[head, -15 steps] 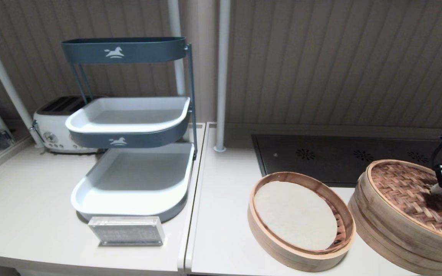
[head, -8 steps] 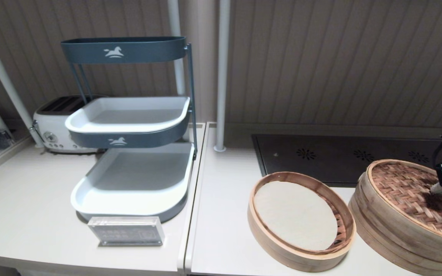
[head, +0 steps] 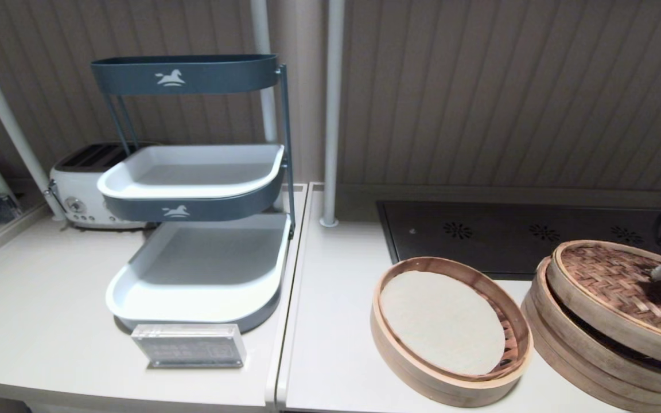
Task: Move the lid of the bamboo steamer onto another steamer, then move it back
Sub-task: Pick up the steamer
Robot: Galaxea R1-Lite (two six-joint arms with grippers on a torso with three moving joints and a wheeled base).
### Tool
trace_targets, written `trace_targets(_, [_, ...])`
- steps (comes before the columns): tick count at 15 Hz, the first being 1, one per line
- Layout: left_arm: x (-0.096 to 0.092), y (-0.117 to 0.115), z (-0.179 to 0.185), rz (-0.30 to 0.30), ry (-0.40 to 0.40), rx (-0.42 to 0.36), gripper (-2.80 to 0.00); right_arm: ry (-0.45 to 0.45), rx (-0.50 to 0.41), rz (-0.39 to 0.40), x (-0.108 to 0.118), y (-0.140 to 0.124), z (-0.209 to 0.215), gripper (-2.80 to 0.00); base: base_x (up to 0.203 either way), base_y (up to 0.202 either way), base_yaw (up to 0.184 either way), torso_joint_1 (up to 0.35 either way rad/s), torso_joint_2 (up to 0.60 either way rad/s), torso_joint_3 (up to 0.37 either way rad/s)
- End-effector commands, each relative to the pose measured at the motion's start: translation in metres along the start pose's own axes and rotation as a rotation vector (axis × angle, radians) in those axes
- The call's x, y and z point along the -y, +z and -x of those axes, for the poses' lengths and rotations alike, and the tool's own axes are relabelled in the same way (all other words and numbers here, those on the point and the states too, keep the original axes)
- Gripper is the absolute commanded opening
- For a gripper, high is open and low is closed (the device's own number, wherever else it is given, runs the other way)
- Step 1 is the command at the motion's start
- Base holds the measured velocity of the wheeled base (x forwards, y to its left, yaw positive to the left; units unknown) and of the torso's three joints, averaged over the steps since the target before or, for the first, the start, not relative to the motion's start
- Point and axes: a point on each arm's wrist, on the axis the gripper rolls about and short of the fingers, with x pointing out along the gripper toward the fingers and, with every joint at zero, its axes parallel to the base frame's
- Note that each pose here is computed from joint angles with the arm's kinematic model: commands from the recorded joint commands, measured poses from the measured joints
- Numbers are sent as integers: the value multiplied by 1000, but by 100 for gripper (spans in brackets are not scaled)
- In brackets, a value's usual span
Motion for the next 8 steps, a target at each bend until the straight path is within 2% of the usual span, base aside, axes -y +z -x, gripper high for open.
trace_targets(1, [0,-8,-1,0,0,-24,-280,-1,16,3,-1,2,5,-280,0,0,0,0,0,0])
trace_targets(8, [0,-8,-2,0,0,-25,-280,0,54,16,-6,3,18,-280,0,0,0,0,0,0])
